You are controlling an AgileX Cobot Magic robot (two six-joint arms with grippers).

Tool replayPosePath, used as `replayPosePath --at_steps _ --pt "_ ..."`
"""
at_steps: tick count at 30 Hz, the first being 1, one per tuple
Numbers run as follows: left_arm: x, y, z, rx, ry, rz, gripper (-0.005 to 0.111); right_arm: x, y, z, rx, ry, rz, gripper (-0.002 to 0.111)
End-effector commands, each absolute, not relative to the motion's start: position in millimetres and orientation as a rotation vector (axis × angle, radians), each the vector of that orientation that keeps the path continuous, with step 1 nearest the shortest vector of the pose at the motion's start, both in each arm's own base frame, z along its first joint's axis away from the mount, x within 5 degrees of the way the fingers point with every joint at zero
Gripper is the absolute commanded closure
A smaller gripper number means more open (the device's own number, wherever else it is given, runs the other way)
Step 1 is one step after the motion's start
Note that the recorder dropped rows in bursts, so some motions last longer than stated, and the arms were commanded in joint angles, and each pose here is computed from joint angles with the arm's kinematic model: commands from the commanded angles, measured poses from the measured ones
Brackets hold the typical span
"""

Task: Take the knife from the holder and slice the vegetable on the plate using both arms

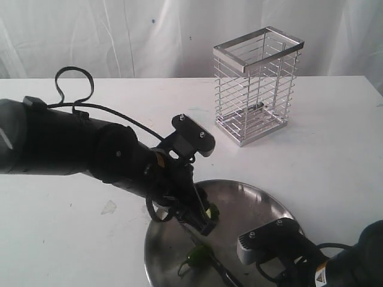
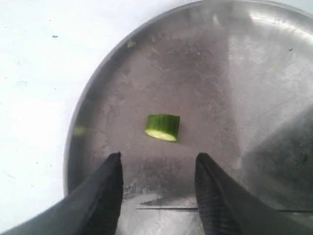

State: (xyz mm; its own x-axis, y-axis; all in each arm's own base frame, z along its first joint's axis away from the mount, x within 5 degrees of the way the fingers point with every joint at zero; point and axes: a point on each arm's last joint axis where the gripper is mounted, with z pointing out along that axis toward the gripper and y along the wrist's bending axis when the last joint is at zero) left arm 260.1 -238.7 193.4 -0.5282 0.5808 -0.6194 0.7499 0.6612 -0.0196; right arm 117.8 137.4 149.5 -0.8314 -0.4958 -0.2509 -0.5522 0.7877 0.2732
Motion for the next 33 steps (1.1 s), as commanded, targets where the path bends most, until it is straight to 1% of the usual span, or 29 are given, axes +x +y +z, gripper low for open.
replayPosePath --at_steps 1,4,6,11,24,26,30,33 --pt "251.7 -235.9 188.7 1.075 2.371 -0.391 0.052 119.0 137.4 148.2 -0.85 2.8 0.488 0.108" --pt "251.1 -236.4 177.9 1.094 2.42 -0.387 0.043 119.0 137.4 148.2 -0.85 2.8 0.488 0.108" --pt "251.4 -237.4 172.2 1.081 2.446 -0.397 0.04 119.0 137.4 148.2 -0.85 2.8 0.488 0.108" --pt "251.9 -238.8 164.1 1.066 2.479 -0.407 0.04 119.0 137.4 148.2 -0.85 2.8 0.488 0.108" --pt "256.0 -240.3 164.9 1.041 2.438 -0.4 0.04 119.2 137.4 148.3 -0.852 2.797 0.488 0.108" --pt "255.9 -240.3 159.5 1.049 2.454 -0.394 0.04 119.2 137.4 148.3 -0.852 2.797 0.488 0.108" --pt "254.7 -240.4 136.8 1.085 2.538 -0.377 0.04 119.0 137.4 148.2 -0.853 2.799 0.488 0.108" --pt "254.4 -240.2 128.6 1.104 2.561 -0.365 0.041 118.7 137.3 148.2 -0.856 2.802 0.488 0.108"
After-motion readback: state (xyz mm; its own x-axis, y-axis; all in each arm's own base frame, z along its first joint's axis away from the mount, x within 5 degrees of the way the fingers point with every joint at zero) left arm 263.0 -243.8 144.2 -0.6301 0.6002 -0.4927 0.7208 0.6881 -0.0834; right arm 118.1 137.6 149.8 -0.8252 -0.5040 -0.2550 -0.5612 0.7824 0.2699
